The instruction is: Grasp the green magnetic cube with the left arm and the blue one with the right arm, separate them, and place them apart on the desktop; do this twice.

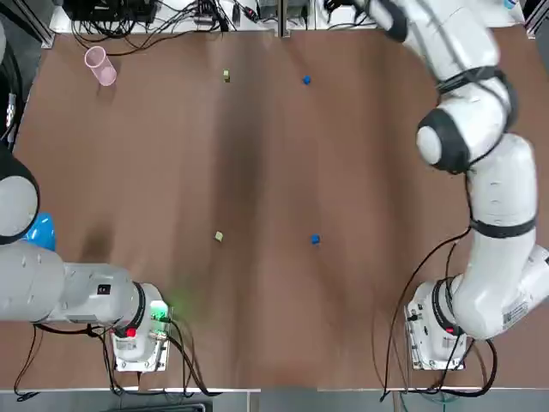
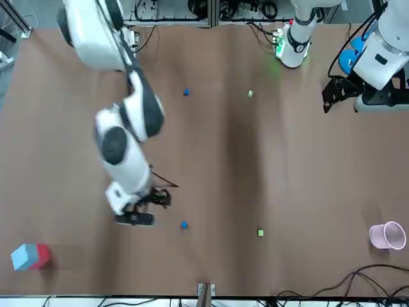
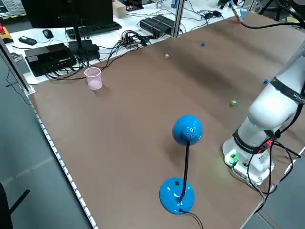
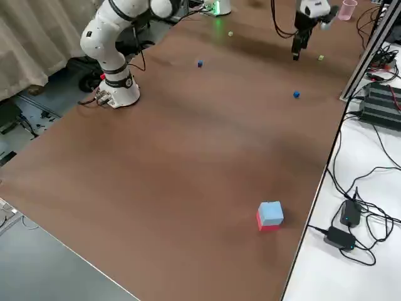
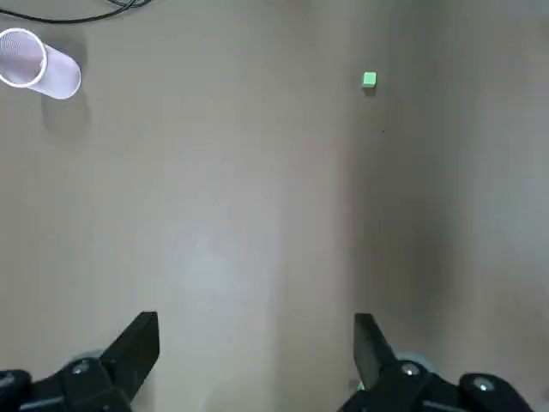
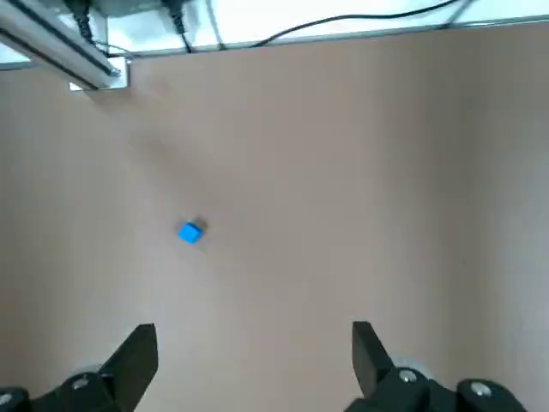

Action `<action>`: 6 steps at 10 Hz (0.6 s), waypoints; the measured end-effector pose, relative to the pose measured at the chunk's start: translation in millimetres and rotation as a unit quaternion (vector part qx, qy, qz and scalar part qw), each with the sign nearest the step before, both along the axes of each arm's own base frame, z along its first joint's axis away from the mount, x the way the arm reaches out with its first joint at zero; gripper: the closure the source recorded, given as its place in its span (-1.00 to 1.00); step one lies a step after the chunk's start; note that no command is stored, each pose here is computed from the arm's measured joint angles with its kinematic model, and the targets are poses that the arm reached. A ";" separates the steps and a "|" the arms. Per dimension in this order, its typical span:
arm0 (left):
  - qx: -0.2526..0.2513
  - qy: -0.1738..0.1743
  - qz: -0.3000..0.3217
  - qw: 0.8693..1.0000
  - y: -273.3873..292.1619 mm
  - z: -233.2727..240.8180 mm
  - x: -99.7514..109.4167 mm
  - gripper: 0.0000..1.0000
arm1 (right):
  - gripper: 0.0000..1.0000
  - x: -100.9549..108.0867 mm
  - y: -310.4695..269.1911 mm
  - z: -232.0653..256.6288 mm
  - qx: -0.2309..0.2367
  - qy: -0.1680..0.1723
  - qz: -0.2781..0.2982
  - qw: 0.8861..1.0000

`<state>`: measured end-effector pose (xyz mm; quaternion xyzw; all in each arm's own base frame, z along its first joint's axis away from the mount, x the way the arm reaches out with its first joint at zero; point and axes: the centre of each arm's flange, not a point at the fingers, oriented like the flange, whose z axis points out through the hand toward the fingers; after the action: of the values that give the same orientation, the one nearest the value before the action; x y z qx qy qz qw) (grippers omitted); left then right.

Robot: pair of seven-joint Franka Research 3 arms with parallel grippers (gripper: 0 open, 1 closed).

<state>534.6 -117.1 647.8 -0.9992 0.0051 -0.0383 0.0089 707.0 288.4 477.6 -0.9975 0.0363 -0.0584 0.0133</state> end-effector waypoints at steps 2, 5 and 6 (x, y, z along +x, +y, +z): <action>0.000 -0.001 0.000 1.000 0.0 1.1 0.0 -1.00 | -1.00 -28.9 -60.0 54.1 0.004 0.018 0.002 1.000; 0.000 -0.002 0.000 1.000 0.0 2.0 -0.1 -1.00 | -0.99 -89.3 -129.9 97.4 -0.011 0.067 0.021 0.997; 0.000 -0.002 0.000 1.000 0.0 2.2 -0.1 -1.00 | -0.98 -103.6 -151.6 109.7 -0.013 0.074 0.028 0.997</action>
<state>534.5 -117.2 649.9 -0.9991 0.0050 -0.0405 0.0085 603.4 136.8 587.3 -0.9998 0.0085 0.0158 -0.0006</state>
